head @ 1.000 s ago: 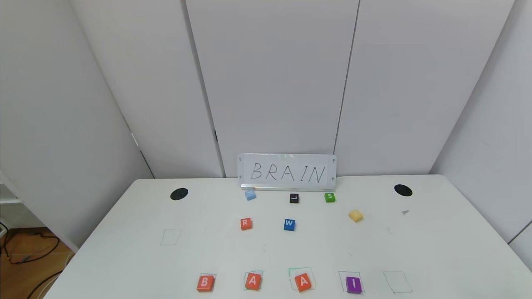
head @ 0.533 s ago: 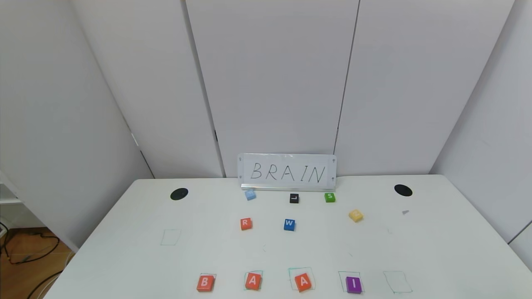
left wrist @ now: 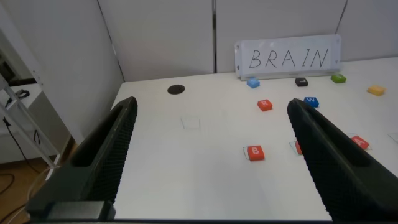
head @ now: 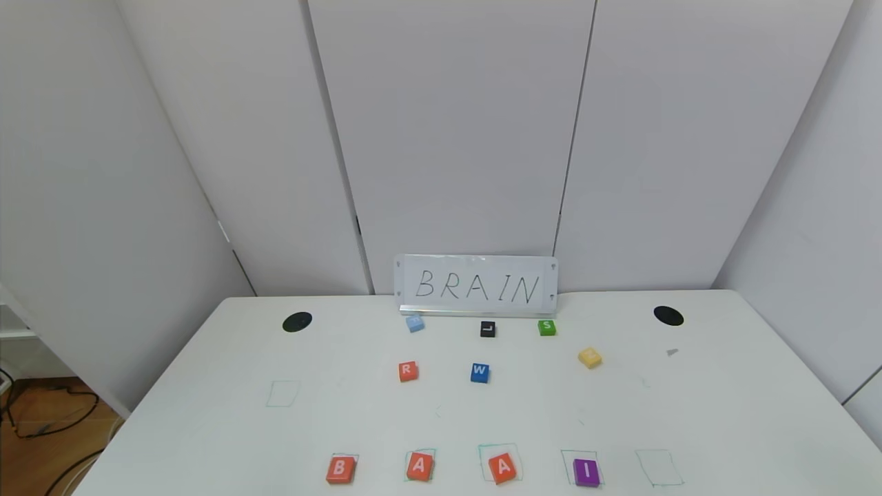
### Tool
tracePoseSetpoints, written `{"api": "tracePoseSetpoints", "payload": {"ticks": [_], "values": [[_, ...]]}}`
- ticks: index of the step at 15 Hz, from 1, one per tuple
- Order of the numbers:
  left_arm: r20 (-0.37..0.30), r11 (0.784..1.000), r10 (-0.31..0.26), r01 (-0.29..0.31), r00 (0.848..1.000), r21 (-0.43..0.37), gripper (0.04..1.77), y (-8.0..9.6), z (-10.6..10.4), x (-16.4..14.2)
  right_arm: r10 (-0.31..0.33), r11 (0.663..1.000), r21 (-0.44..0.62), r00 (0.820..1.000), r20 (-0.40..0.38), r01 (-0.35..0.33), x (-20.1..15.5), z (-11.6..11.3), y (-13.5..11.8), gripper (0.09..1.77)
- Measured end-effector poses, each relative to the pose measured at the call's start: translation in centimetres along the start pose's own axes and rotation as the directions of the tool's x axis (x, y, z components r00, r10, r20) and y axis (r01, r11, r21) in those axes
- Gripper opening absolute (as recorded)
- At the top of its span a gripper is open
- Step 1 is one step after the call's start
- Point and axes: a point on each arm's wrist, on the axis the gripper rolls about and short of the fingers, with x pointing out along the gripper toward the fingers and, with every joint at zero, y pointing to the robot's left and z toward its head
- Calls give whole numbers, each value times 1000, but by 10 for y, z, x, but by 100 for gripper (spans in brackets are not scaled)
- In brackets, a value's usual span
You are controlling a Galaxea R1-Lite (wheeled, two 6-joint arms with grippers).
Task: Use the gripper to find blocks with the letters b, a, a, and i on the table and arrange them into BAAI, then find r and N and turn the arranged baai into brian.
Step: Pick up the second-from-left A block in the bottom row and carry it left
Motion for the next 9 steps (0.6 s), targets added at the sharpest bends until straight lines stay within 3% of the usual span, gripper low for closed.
{"api": "tracePoseSetpoints", "payload": {"ticks": [4, 9], "values": [[5, 999, -1, 1, 1000, 46, 172, 4, 59, 5, 6, 1000, 0, 999, -32, -6, 21, 60, 7, 171], [-88, 998, -8, 14, 996, 62, 172, 9, 124, 60, -1, 1000, -3, 982, -191, 0, 85, 111, 15, 171]]}}
